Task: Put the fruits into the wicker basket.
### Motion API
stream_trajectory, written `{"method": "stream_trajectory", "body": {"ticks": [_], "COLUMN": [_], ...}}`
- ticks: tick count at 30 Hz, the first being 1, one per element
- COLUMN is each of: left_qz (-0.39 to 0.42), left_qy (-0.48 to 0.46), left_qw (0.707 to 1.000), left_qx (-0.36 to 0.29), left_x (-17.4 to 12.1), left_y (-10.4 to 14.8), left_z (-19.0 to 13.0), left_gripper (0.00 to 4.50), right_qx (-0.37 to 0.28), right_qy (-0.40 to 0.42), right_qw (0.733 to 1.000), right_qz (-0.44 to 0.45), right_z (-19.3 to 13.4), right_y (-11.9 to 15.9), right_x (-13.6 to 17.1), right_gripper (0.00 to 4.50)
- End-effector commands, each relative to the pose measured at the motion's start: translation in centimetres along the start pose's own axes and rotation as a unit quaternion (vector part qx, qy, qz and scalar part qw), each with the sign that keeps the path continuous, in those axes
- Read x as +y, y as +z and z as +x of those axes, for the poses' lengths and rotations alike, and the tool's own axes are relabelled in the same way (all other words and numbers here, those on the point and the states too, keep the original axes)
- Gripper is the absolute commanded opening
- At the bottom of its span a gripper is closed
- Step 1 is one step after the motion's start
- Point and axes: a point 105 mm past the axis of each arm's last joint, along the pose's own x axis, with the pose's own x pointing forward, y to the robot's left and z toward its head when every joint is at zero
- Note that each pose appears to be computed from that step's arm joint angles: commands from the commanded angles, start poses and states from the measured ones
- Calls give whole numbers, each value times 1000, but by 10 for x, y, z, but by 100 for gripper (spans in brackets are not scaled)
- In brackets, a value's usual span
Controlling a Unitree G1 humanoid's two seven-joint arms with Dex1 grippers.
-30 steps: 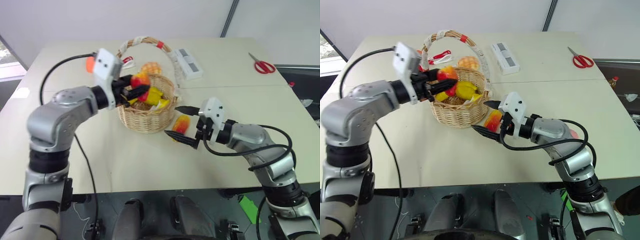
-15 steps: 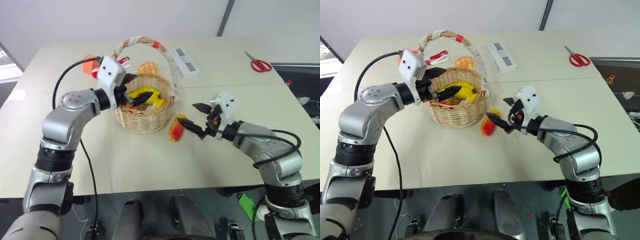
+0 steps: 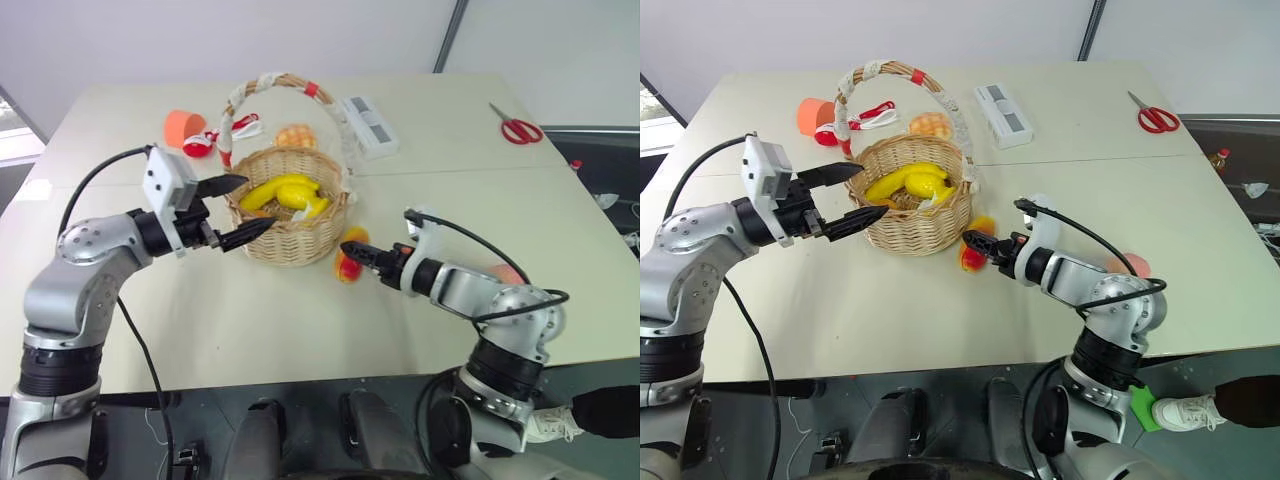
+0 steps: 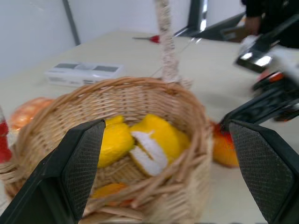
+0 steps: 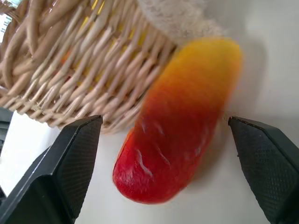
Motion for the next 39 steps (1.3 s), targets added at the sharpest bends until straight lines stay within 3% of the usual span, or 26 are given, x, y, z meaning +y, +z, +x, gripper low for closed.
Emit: {"method": "stream_trajectory", "body": {"ticks": [1, 4, 5, 7, 10, 12, 15, 17, 19, 23, 28, 32, 37, 39], "left_qz": [18, 8, 6, 2, -2, -5, -11, -19, -35, -59, -67, -64, -63, -63], "left_qy": [-16, -20, -21, -21, -22, -19, -6, 7, 17, 25, 20, 15, 13, 13], "left_qw": [1000, 1000, 1000, 1000, 1000, 1000, 1000, 999, 999, 997, 997, 998, 998, 998], "left_qx": [-11, -5, 1, 12, 20, 21, 23, 25, 34, 44, 33, 22, 12, 7], "left_x": [-8, -11, -13, -15, -18, -18, -15, -13, -12, -14, -17, -22, -30, -33], "left_y": [12, 11, 9, 5, -1, -2, -5, -8, -17, -30, -32, -28, -25, -24], "left_z": [-8, -13, -14, -17, -18, -20, -25, -31, -39, -46, -39, -33, -28, -25], "left_gripper": [447, 447, 450, 450, 450, 450, 450, 450, 450, 450, 450, 450, 450, 450], "right_qx": [-1, 8, 5, 1, -8, -14, -40, -60, -54, -34, -81, -102, -107, -117], "right_qy": [-11, -29, -35, -36, -30, -32, -31, -16, 29, 133, 143, 99, 107, 103], "right_qw": [1000, 1000, 999, 999, 1000, 999, 996, 979, 920, 829, 793, 791, 787, 783], "right_qz": [5, 6, 6, 5, 1, -4, -69, -196, -387, -542, -587, -594, -598, -602], "right_z": [2, 7, 8, 8, 6, 1, -19, -40, -63, -75, -42, -3, 27, 33], "right_y": [3, -1, -1, 1, 6, 10, 25, 39, 40, 28, 54, 76, 76, 80], "right_x": [2, -2, -3, -3, 0, -2, -4, 5, 26, 62, 97, 111, 127, 130], "right_gripper": [450, 450, 425, 366, 214, 156, 152, 152, 152, 152, 152, 152, 152, 256]}}
